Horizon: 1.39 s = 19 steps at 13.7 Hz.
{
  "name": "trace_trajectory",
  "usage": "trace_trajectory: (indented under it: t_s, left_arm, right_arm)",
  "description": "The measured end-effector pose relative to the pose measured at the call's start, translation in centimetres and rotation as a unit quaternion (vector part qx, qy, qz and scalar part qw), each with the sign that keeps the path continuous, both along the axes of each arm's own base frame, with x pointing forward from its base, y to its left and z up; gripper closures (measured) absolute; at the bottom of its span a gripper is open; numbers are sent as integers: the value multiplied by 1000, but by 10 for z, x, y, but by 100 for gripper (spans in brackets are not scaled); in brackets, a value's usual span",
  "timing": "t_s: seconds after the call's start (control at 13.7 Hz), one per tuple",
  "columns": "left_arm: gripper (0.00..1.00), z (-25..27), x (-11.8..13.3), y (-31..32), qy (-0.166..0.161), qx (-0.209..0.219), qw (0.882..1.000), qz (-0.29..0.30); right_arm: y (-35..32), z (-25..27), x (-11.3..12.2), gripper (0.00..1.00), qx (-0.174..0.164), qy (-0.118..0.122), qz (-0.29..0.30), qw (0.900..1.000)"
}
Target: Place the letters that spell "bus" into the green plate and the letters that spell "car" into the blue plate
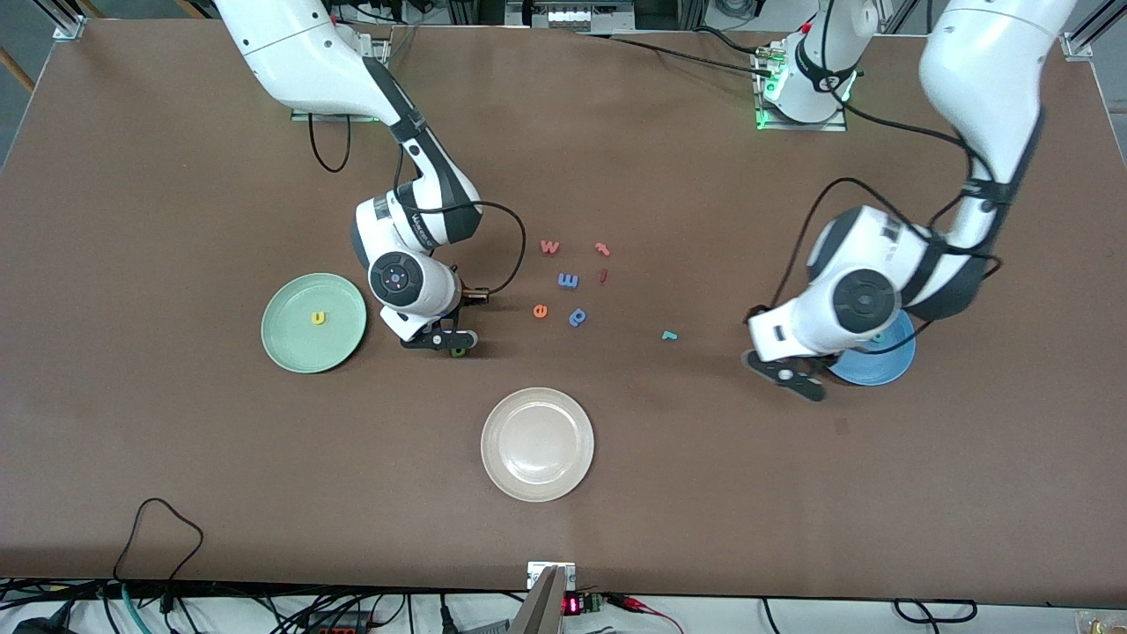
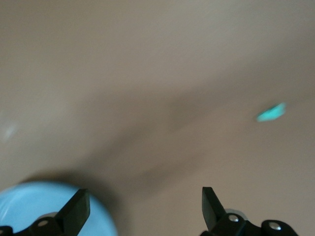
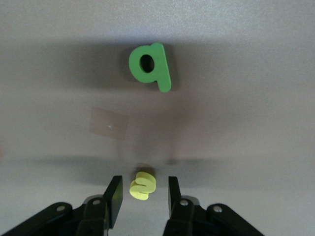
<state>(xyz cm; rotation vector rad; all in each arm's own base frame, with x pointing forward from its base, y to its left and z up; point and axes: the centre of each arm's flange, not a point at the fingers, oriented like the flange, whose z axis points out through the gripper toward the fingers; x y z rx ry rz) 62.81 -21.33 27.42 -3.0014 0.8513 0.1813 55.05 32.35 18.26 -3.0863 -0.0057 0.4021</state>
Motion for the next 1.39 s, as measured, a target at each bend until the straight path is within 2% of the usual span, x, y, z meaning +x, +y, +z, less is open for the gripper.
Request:
trace_trajectory:
  t_s: [0.22,0.44,0.51,0.58,0.66,0.73,0.8,0.88,1.02,1.09,1.17,1.39]
  left_arm:
    - [0,-29,-20,-85,-18,-25,999,28]
    - [0,-68,-30,-98,-14,-41,998,35]
    - [7,-79,-32,-94,-8,-40,998,37]
    - [19,-86,-36,-91,-1,-38,999,38]
    - [30,-91,-40,-91,2,-38,999,37]
    - [30,-93,-42,-94,0,-41,999,35]
    - [33,-94,-44,-98,-2,-44,999,32]
    - [34,-95,-46,-101,-2,-45,999,29]
    - [35,-98,-50,-104,1,-44,999,26]
    - [42,-99,-50,-103,1,-43,999,27]
    - [42,-100,-50,-102,2,-43,999,27]
    - [70,-100,-48,-99,2,-42,999,29]
  right_arm:
    - [5,-3,-3,55,0,0,4,1000]
    - [6,-9,-5,56,-2,1,5,1000]
    - [6,-10,-5,58,-2,2,5,1000]
    - [6,-10,-5,58,-3,2,5,1000]
    - [6,-11,-5,65,-3,3,5,1000]
    - [6,-11,-5,70,-3,3,5,1000]
    - [6,-11,-5,70,-3,3,5,1000]
    - [6,-10,-5,75,-3,3,6,1000]
    - [8,-11,-7,75,-3,4,8,1000]
    - [11,-11,-9,75,-3,4,10,1000]
    - [13,-10,-10,75,-3,3,12,1000]
    - [7,15,2,75,-4,-1,7,1000]
